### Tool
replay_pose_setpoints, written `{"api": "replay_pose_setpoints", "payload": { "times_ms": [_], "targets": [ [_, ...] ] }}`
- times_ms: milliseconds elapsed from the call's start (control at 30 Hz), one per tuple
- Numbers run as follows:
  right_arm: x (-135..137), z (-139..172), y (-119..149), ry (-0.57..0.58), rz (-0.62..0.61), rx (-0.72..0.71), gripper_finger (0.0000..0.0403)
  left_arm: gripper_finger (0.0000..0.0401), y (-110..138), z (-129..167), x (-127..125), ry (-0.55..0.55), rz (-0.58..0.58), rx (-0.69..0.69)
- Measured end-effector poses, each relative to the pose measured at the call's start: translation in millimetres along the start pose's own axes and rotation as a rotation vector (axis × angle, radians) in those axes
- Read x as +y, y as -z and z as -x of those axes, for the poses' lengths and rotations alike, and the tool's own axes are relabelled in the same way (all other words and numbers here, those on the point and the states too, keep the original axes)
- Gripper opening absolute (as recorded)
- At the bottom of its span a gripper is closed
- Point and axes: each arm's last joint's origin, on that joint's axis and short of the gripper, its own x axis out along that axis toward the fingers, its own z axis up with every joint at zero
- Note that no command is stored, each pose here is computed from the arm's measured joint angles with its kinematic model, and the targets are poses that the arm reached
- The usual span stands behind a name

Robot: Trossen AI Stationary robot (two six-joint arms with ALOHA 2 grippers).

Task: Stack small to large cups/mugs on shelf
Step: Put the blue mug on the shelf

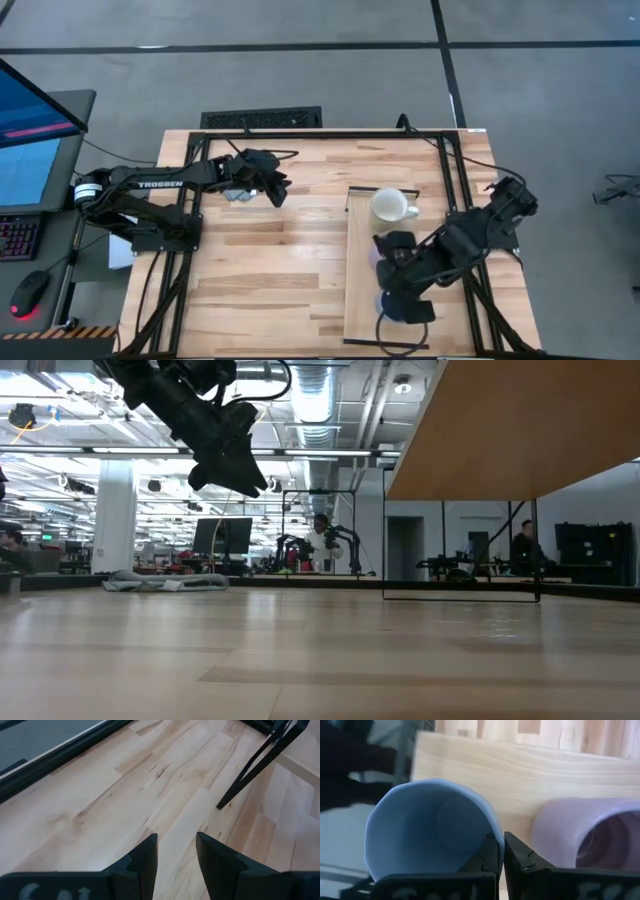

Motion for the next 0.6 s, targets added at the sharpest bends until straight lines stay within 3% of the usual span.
{"api": "replay_pose_setpoints", "payload": {
  "times_ms": [600],
  "targets": [
    [-1.6, -22.0, -14.3, -0.023, 0.103, 0.046, 0.0019, 0.0125, 5.0, 1.1, -9.7, 0.029, -0.028, 0.021]
  ]
}}
